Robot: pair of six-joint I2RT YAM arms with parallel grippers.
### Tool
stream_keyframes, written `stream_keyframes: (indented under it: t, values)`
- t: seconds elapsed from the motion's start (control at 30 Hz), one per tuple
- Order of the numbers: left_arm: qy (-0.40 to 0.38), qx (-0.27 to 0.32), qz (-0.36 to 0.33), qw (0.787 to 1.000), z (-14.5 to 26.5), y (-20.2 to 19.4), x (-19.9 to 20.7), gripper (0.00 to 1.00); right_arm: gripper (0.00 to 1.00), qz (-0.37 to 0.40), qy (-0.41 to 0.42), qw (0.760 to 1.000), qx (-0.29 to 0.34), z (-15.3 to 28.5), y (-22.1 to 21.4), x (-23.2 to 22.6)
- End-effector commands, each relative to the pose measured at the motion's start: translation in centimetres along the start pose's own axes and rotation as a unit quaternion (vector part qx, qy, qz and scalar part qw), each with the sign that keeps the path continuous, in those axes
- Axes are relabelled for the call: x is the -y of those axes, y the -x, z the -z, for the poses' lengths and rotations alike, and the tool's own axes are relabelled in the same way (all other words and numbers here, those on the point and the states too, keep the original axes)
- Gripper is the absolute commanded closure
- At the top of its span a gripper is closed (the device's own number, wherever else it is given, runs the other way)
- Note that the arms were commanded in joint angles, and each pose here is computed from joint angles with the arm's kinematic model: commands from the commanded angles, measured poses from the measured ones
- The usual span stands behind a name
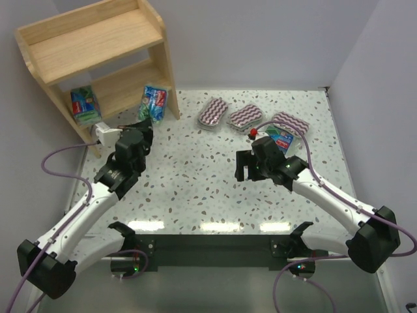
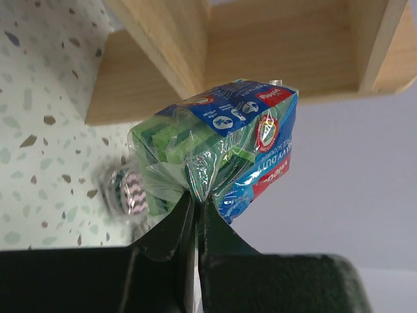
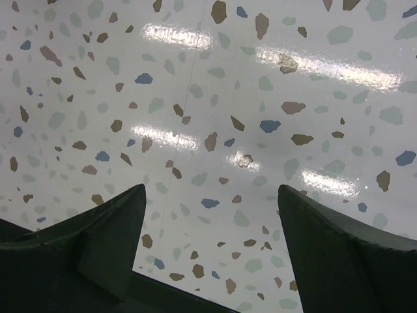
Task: Place and organize the cleaning sponges onto the shelf
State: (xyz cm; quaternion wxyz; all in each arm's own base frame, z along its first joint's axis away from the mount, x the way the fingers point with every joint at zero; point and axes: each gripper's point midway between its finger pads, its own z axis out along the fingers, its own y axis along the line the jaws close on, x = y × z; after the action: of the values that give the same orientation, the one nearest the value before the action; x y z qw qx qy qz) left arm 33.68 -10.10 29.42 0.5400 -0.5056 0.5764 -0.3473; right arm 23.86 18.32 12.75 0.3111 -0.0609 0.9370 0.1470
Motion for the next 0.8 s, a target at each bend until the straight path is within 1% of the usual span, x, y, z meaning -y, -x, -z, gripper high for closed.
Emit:
stream_keyframes:
  t: [0.0, 0.03, 0.07, 0.1, 0.17, 0.2, 0.37, 0.4, 0.43, 0.57, 0.77]
  values:
    - [0.028, 0.156, 0.055, 0.986, -0.8, 6.0, 1.3, 1.00, 0.15, 0.007, -0.005, 1.000, 0.011, 0.6, 0.4, 0.3]
    - [0.028, 0.179, 0.062, 0.982, -1.1, 6.9, 1.5, 1.00, 0.15, 0.007, -0.004, 1.000, 0.011, 0.7, 0.4, 0.3]
    - [0.028, 0.186, 0.066, 0.980, -1.7, 7.2, 1.8, 1.00, 0.15, 0.009, -0.004, 1.000, 0.013, 0.7, 0.4, 0.3]
    - [0.028, 0.201, 0.073, 0.976, -2.3, 8.5, 1.7, 1.00, 0.15, 0.009, -0.004, 1.000, 0.014, 0.8, 0.5, 0.3]
    - [0.017, 0.198, 0.094, 0.976, -3.7, 9.0, 2.2, 1.00, 0.15, 0.010, -0.005, 1.000, 0.015, 0.9, 0.5, 0.4]
    - [0.016, 0.213, 0.104, 0.971, -4.3, 10.4, 2.2, 1.00, 0.15, 0.010, -0.006, 1.000, 0.013, 0.9, 0.4, 0.4]
    - [0.028, 0.248, 0.126, 0.960, -6.7, 12.7, 2.4, 1.00, 0.15, 0.007, -0.006, 1.000, 0.018, 1.4, 0.3, 0.6]
    - [0.031, 0.257, 0.132, 0.957, -7.2, 13.7, 2.1, 1.00, 0.15, 0.007, -0.004, 1.000, 0.019, 1.5, 0.3, 0.6]
    - [0.030, 0.243, 0.140, 0.959, -7.8, 13.5, 2.1, 1.00, 0.15, 0.006, -0.004, 1.000, 0.019, 1.6, 0.3, 0.5]
    - [0.044, 0.237, 0.148, 0.959, -9.9, 13.8, 1.0, 1.00, 0.15, 0.005, -0.002, 1.000, 0.018, 1.7, 0.2, 0.5]
    - [0.057, 0.239, 0.157, 0.957, -10.9, 14.4, -0.2, 1.00, 0.15, 0.004, 0.001, 1.000, 0.017, 1.7, -0.1, 0.6]
